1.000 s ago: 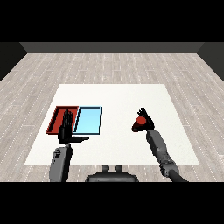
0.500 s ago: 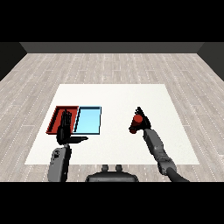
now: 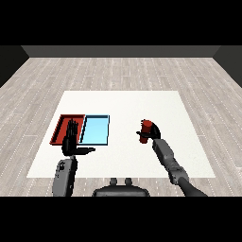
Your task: Pick the red can and put it in the red box
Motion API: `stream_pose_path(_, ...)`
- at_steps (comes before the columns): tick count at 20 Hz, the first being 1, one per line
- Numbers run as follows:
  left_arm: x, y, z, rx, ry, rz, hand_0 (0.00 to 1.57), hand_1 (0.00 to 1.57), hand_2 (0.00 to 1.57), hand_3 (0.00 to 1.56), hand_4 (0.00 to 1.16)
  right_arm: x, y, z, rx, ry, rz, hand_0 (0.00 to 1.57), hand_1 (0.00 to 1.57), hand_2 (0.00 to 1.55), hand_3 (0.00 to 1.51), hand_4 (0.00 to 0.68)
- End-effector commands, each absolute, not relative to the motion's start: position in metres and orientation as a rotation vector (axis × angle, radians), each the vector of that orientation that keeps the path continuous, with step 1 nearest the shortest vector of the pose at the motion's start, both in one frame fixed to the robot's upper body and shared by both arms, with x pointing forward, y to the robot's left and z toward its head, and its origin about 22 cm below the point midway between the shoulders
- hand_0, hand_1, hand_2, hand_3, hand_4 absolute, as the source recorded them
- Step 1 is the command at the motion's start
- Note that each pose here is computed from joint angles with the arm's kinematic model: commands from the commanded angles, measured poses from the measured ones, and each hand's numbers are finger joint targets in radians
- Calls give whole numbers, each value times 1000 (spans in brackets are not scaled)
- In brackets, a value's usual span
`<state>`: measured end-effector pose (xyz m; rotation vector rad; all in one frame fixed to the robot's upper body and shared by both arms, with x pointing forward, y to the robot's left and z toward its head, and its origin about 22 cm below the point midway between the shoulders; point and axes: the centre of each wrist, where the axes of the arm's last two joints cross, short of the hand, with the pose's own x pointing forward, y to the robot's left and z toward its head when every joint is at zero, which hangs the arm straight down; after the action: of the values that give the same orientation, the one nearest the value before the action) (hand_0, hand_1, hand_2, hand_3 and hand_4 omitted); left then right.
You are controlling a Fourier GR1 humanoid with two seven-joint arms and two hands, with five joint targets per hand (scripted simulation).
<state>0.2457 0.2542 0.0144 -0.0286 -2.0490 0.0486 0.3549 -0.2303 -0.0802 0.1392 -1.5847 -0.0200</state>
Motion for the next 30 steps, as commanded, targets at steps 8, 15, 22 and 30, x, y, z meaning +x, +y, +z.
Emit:
stream_pose_path(8,241,247,4,11,-2037,44,0,0,0,0,0,359,-251,-68,59,-1617,43,1473,1473,1443,1385,597)
stream_pose_path(15,242,251,3,-64,-2018,6,0,0,0,0,0,376,-224,-36,52,-1750,95,1427,1427,1432,1368,625)
stream_pose_path(22,254,232,31,-83,-2021,-41,0,0,0,0,0,361,-243,9,77,-1858,96,1445,1445,1432,1377,630)
stream_pose_path(30,249,198,22,-146,-1960,-61,0,0,0,0,0,328,-178,32,109,-1918,50,1445,1445,1432,1387,651)
